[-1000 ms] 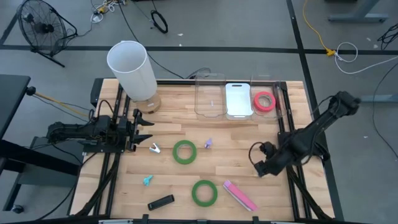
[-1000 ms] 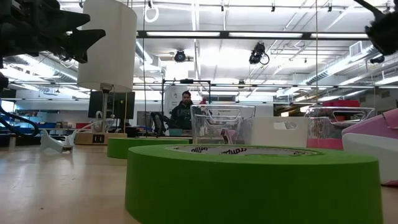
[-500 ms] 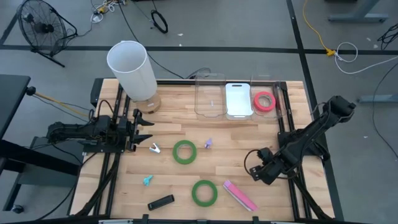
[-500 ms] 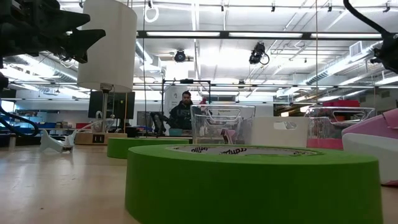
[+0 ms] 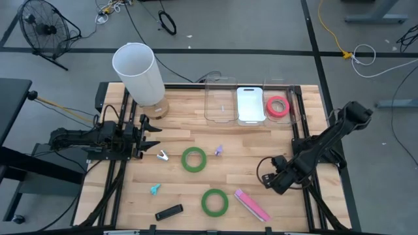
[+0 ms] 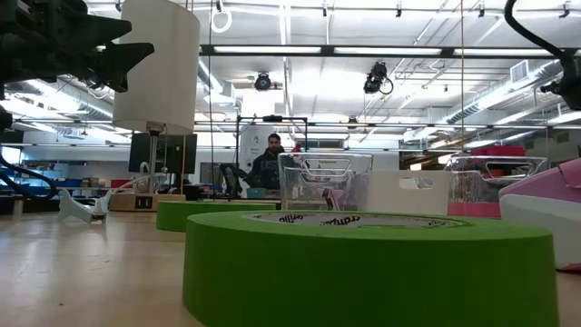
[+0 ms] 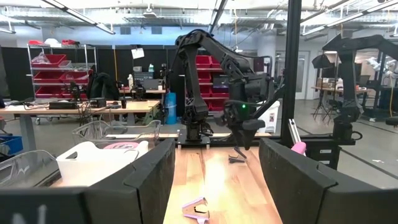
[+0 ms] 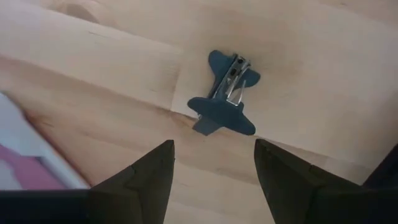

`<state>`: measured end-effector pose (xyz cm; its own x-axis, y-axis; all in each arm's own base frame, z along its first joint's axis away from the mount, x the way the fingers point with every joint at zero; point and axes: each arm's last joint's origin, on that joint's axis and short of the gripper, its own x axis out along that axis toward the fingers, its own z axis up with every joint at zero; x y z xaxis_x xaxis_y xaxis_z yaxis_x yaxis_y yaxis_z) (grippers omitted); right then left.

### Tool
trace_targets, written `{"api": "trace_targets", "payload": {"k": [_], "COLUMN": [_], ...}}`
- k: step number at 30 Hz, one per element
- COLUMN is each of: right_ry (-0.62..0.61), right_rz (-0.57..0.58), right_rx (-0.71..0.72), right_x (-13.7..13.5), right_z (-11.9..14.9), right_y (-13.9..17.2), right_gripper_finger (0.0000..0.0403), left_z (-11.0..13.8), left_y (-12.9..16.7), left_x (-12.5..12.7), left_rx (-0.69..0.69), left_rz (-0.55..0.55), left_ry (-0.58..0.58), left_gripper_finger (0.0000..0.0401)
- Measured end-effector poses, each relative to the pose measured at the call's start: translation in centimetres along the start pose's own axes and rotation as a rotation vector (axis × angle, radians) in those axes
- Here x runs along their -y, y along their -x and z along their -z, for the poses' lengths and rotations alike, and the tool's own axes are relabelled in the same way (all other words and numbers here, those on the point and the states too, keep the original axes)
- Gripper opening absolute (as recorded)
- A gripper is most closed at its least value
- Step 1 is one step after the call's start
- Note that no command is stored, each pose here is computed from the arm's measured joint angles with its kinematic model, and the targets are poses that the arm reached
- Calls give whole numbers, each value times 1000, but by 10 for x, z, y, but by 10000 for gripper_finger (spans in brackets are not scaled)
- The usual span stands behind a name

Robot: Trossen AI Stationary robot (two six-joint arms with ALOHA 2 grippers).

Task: Pick and place Stapler, Stapler remover, tape
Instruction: Put the black staple remover into the white bin

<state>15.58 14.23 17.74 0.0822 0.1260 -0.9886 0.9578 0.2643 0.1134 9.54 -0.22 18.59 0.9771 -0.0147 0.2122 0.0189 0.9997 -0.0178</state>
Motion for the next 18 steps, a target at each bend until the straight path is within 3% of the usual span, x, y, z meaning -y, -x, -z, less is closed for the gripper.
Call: {"api": "trace_targets", "payload": {"k": [18], "right_ry": [-34], "right_rz": [100], "right_rx": [123], "right_x": [-5], "right_z": [-2], "right_y": [-28], "right_gripper_finger": [218], "left_z": [0], "left_y": [0], "left_x": [0], "left_rx": [0], "left_rz": [0], "left_ry": [0], "left_gripper_finger": [236]}}
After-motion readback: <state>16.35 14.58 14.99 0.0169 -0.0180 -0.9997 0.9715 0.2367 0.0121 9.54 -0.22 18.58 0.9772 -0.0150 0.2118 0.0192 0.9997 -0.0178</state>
